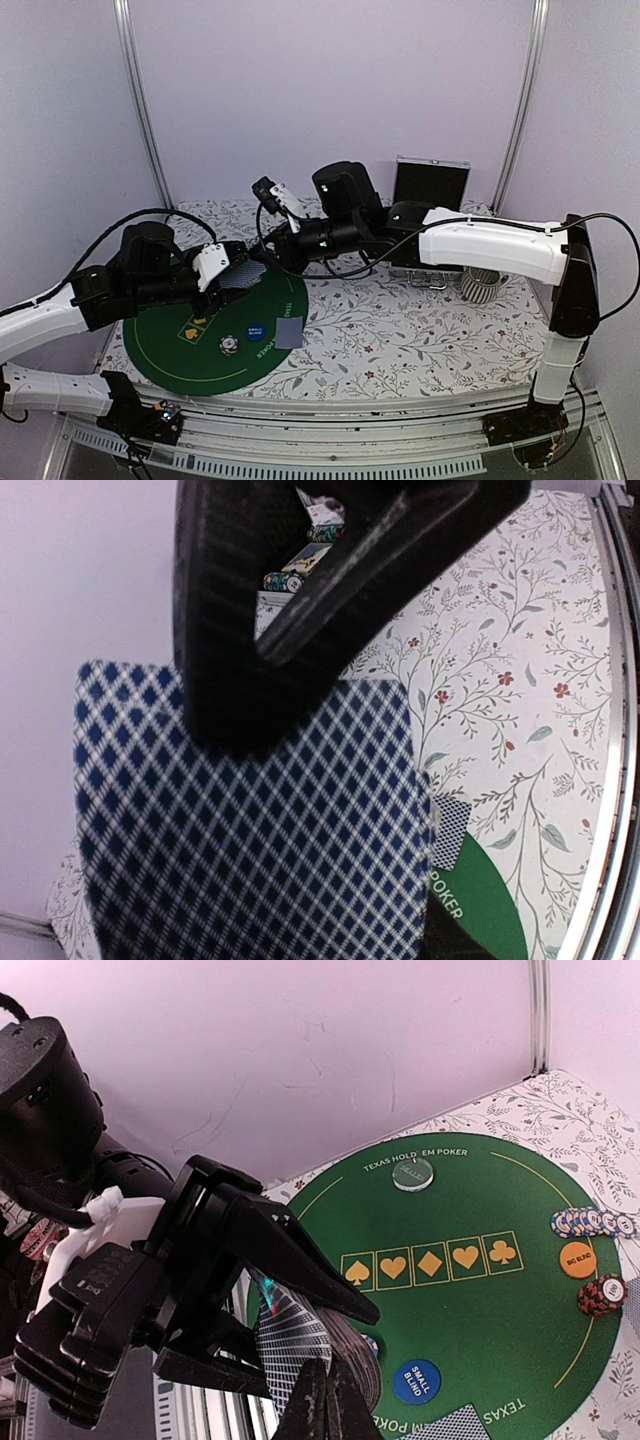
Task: Distribute texas hold em gaming equipment
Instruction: Pick up the poker card from the face-down deck piles.
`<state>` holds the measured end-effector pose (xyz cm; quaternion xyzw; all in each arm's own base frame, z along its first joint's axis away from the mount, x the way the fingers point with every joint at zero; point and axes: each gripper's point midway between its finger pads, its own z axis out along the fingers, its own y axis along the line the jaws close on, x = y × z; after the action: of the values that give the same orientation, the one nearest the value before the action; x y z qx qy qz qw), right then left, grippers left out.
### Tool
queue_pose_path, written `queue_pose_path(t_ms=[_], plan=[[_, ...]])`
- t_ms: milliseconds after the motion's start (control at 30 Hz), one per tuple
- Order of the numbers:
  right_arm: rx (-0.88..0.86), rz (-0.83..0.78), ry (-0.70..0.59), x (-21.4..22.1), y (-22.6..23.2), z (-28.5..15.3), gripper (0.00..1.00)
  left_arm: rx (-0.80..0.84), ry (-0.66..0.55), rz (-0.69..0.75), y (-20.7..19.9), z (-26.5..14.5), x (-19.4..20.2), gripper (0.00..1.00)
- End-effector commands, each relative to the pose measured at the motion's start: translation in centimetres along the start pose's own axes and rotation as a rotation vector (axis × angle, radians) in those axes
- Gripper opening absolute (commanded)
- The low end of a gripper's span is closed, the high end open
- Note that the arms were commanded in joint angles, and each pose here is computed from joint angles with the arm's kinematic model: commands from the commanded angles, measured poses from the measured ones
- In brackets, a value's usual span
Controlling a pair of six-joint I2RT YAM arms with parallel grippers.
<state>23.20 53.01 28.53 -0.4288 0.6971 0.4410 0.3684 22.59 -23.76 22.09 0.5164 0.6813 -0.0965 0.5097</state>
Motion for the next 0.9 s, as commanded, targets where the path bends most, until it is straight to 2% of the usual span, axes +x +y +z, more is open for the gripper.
queue_pose_path(t_ms=[0,367,867], plan=[[-0.013,-0.016,-0.041,-1.7,1.0,-2.1,0.02,0.000,-0.015,0.002,0.0,0.1,-0.1,0.49],[-0.056,-0.030,-0.080,-2.8,2.1,-3.8,0.02,0.005,-0.003,0.001,-0.1,0.4,0.1,0.49],[-0.078,0.027,-0.137,-3.4,0.7,-7.5,0.02,-0.005,-0.001,-0.002,0.1,0.3,0.2,0.49]])
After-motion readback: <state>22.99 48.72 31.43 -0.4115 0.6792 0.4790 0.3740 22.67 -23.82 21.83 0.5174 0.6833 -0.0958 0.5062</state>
